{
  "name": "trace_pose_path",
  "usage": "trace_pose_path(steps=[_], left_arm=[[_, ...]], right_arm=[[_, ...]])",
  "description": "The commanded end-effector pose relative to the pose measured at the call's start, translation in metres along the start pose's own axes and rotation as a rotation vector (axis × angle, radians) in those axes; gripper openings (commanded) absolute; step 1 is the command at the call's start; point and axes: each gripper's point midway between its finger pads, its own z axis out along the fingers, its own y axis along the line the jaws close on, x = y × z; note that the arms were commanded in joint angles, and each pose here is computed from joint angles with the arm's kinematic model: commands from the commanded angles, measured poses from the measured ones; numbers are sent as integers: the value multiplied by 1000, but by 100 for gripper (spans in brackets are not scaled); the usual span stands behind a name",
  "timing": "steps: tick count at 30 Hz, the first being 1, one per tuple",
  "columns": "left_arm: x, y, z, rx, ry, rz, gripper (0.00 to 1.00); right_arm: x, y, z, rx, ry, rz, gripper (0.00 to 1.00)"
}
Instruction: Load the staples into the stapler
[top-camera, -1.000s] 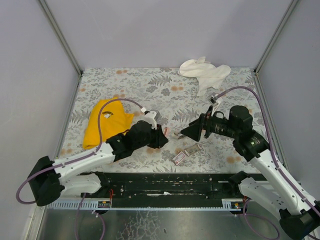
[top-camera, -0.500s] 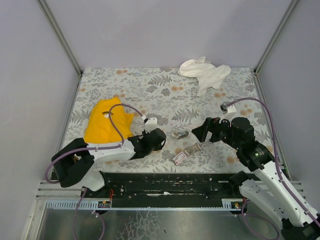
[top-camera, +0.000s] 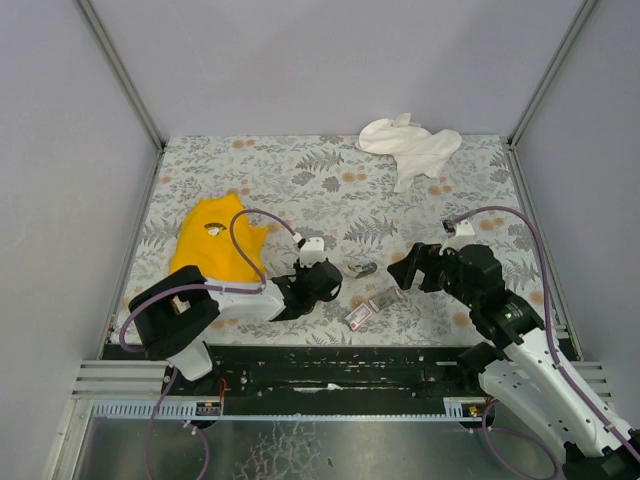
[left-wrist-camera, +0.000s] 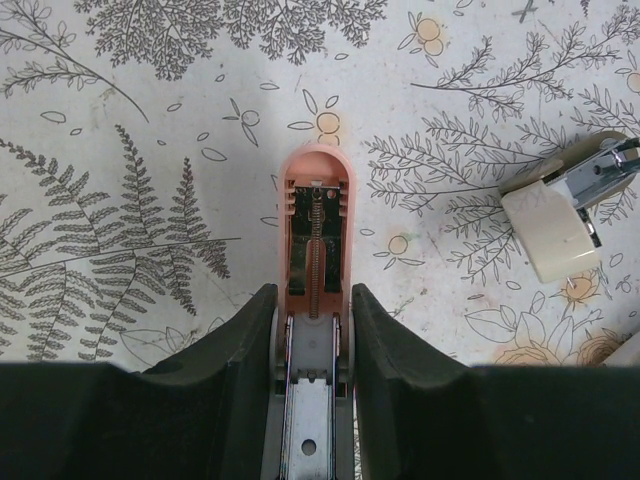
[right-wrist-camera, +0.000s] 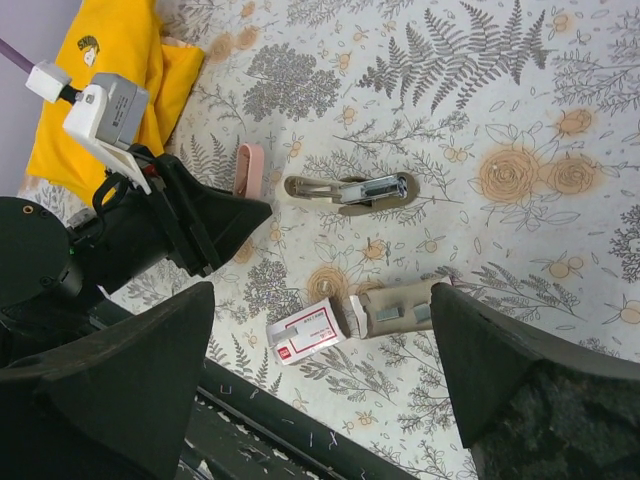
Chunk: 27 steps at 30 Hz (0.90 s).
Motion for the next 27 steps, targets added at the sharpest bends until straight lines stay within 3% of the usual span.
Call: trace_pose_path(steps=[1,19,27], left_arm=[[-17,-7,7,5,-92,11,8],[4,-1,4,29,-26,0,42],[-6,-5,-4,42,-41,-7,44]], right_arm=[[-13,2,1,-4,-68,25,95],[-6,-2,0,6,-62,55,95],[-6,-2,-5,5,-71,61,95]])
